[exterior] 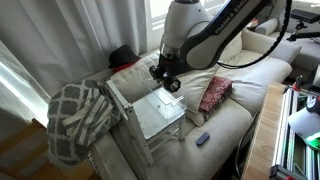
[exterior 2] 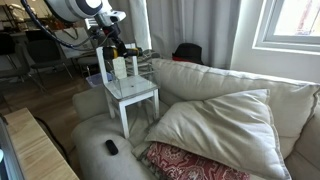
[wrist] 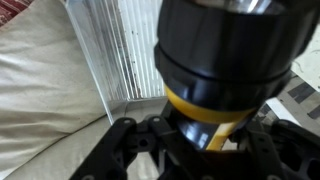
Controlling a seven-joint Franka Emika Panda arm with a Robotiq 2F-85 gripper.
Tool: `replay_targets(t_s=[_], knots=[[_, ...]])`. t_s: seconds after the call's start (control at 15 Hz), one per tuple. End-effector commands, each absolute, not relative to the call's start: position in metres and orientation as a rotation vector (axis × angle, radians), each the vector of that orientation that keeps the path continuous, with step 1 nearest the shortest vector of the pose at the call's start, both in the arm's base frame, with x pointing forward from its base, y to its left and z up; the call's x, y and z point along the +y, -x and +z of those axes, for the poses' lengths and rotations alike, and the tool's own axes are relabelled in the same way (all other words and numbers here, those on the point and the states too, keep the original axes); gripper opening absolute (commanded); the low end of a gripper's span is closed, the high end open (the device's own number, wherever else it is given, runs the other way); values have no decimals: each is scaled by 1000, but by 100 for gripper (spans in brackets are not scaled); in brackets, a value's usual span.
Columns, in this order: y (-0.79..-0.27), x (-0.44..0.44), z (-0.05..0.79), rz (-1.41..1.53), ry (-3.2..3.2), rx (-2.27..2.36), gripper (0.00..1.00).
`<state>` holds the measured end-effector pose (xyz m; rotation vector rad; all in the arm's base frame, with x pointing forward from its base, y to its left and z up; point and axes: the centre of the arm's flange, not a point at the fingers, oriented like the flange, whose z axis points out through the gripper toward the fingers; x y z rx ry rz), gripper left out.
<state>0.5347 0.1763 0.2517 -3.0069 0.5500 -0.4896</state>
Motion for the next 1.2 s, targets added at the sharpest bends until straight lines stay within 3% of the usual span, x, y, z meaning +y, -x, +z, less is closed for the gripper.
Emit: replay_targets(t_s=[0.0,1.0,1.07,1.13], knots=[[-535,167,252,-454,3061,488,21],[-531,163,233,-420,3017,470,21],[-568,178,187,-424,2992,491,21],[-570,179,184,-436,2982,508,21]])
